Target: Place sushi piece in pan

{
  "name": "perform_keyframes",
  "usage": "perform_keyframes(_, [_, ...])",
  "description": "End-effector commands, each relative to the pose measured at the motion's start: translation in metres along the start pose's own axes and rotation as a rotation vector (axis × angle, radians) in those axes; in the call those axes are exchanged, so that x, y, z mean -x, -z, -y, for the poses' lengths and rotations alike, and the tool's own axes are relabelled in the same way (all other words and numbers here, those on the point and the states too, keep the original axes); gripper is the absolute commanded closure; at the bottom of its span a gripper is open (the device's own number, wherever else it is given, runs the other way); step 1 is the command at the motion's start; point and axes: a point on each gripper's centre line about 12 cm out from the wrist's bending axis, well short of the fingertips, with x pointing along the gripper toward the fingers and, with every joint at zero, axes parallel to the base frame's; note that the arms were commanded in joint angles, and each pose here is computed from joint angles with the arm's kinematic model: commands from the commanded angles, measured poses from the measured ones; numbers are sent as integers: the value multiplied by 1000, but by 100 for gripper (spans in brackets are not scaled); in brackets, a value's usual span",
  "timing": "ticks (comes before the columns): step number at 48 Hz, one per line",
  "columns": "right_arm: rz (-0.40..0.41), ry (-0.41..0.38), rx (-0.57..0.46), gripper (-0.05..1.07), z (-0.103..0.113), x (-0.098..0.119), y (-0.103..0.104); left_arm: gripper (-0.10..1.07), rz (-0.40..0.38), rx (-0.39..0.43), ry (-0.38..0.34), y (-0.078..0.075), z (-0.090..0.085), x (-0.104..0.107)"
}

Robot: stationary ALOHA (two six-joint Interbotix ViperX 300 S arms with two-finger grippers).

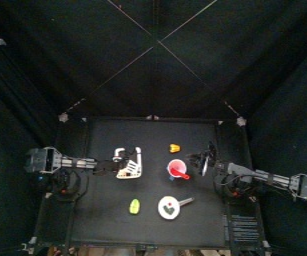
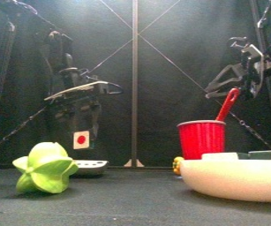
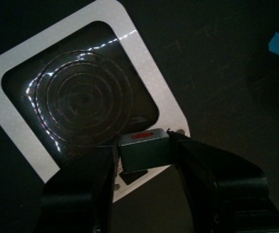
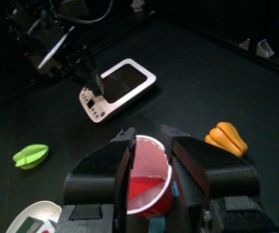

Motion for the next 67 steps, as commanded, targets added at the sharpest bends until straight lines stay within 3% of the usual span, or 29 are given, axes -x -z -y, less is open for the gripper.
perform_keyframes(1, [10, 0, -3, 32, 0, -1, -4, 29, 20, -11, 32, -3, 6, 10])
perform_keyframes(8, [7, -2, 2, 32, -1, -1, -3, 30, 92, -133, 110, 1, 25, 25])
perform_keyframes(22, [8, -1, -1, 32, -1, -1, -4, 30, 249, -411, 461, 27, 90, 58])
perform_keyframes(35, [10, 0, -3, 32, 0, -1, -4, 29, 252, -568, 760, 58, 126, 57])
perform_keyframes(42, [10, 0, -1, 32, 0, -1, -4, 29, 228, -613, 864, 71, 144, 50])
perform_keyframes(50, [8, 1, -3, 32, 0, -1, -3, 28, 234, -661, 902, 74, 161, 42])
perform_keyframes(67, [9, -1, -1, 32, -1, -1, -4, 24, 226, -680, 887, 74, 187, 15])
